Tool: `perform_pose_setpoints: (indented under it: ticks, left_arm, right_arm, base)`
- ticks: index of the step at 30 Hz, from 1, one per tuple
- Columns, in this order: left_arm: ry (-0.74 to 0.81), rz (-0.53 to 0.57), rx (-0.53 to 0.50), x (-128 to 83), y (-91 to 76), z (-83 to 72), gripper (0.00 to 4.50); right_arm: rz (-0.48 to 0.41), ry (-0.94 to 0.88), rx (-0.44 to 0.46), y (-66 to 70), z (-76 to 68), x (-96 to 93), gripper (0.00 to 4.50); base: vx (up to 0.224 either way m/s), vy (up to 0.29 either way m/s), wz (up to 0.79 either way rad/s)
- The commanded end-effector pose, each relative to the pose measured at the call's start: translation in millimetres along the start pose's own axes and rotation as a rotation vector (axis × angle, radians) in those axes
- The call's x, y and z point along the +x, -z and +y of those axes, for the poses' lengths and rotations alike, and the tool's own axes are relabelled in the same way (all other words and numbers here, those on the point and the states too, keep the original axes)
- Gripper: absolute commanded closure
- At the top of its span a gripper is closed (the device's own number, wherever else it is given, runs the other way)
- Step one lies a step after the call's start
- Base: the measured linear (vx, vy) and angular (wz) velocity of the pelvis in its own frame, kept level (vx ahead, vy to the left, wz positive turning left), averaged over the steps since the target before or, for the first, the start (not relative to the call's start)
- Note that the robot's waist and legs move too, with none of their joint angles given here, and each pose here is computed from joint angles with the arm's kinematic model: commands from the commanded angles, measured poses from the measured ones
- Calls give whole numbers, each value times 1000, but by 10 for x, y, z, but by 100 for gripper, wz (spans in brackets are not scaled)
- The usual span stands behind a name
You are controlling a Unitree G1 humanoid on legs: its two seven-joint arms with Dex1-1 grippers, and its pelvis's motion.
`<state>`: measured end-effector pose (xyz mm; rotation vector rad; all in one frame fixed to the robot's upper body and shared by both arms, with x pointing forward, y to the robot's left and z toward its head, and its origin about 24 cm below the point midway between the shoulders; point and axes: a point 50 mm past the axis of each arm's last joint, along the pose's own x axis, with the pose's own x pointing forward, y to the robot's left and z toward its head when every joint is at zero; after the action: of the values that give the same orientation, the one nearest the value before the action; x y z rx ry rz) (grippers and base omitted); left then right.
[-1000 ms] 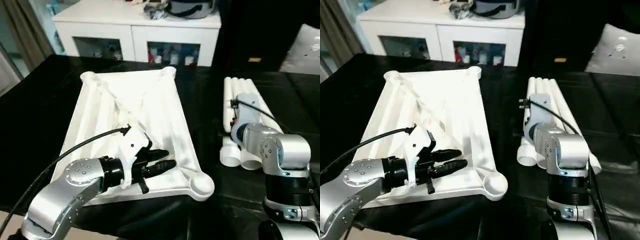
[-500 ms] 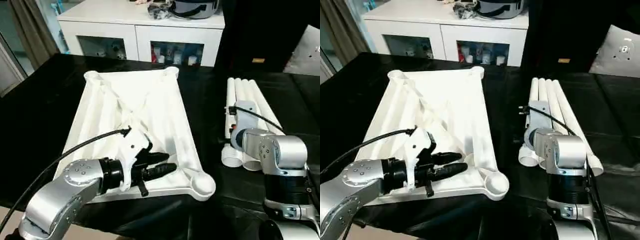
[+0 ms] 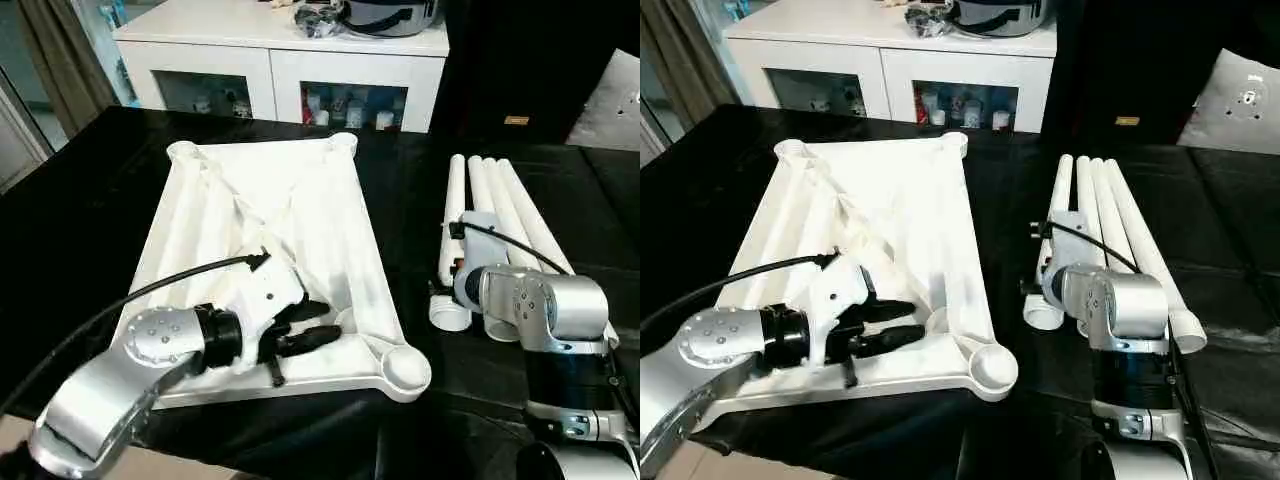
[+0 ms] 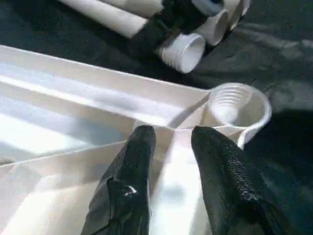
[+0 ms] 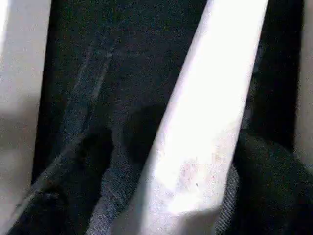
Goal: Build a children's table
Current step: Pick table leg
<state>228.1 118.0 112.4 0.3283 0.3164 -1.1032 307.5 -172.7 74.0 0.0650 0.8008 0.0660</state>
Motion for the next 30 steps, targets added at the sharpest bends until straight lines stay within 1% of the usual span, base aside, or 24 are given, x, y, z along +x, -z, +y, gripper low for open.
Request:
perform_pose_setpoints:
  ticks: [1,7,8,10,11,12,13,15,16,18,19,21,23,27,28,30]
  left_arm:
    - [-6,17,29,-15,-1,44,259]
    - [0,49,51,-26,28,79,259]
    - [2,51,52,-26,30,80,259]
    - [4,52,53,-24,36,79,259]
    - [5,53,54,-23,38,77,259]
    - [7,54,54,-22,40,74,259]
    - [7,54,55,-22,42,73,259]
    - [7,55,55,-21,42,72,259]
    - [8,55,55,-21,43,70,259]
    - [8,55,56,-21,44,68,259]
    - [8,54,55,-21,43,67,259]
    - [8,52,54,-21,39,66,259]
    - [8,51,54,-22,38,65,259]
    - [7,47,53,-25,36,66,259]
    - [5,45,55,-26,36,69,259]
    - [-10,34,55,-24,28,86,259]
  right_arm:
    - [14,-18,1,23,19,6,59]
    - [26,-30,6,58,21,23,124]
    - [26,-30,7,61,21,24,124]
    - [28,-33,12,70,20,28,150]
    - [29,-33,15,73,18,30,150]
    - [30,-34,17,79,16,33,170]
    - [31,-33,19,83,13,36,170]
    - [32,-32,26,91,6,42,194]
    - [33,-33,30,95,5,44,194]
    - [33,-33,33,98,4,50,216]
    - [33,-33,34,99,4,52,216]
    - [29,-30,38,99,3,56,238]
    - [22,-29,43,93,2,57,245]
    - [-1,-16,51,69,-16,59,253]
    - [-29,-12,68,42,-28,57,253]
    - [-103,-13,56,-22,-39,43,256]
  base:
    - [0,0,0]
    - [0,0,0]
    - [0,0,0]
    - [0,0,0]
    - [0,0,0]
    - [0,0,0]
    - [0,0,0]
    - [0,0,0]
    - [0,0,0]
    - [0,0,0]
    - [0,0,0]
    - [0,0,0]
    - [0,0,0]
    - [0,0,0]
    - [0,0,0]
    - [0,0,0]
